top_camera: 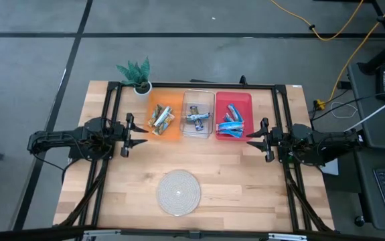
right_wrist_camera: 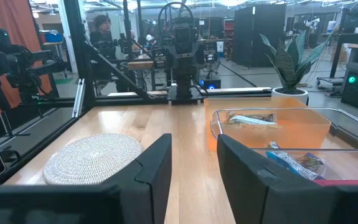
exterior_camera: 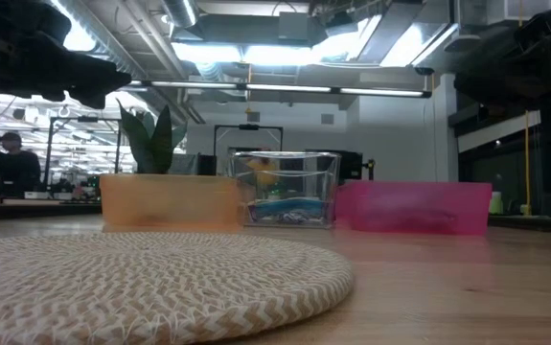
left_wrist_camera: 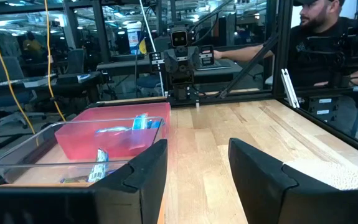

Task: Pick and place Granola Bars by type
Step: Return to Home Position

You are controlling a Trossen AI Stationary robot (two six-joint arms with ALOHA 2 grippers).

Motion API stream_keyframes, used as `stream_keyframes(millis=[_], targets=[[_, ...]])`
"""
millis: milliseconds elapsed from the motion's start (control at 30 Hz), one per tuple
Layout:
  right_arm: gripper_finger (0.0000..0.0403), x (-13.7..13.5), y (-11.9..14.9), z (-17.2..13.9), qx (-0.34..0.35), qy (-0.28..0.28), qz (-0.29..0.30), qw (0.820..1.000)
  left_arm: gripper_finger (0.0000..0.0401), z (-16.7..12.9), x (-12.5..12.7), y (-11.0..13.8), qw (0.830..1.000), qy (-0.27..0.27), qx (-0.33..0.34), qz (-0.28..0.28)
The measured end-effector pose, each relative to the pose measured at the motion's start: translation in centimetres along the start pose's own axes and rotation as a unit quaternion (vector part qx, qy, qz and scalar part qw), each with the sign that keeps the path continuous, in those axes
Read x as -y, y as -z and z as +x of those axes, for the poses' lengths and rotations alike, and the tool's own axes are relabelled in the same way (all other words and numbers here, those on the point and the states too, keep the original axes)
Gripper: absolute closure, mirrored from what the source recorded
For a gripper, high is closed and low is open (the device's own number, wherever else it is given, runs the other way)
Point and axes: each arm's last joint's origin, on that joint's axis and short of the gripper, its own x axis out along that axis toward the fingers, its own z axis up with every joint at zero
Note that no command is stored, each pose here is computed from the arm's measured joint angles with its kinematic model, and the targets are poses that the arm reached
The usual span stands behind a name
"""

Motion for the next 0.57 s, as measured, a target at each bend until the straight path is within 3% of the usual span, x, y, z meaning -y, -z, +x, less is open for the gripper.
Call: stream_keyframes(millis=[567], targets=[[0.0271, 0.0, 0.0, 0.0, 0.0, 0.0, 0.0, 1.0, 0.0236, 0.0, 0.0, 0.0, 1.0, 0.0, 0.0, 0.0]])
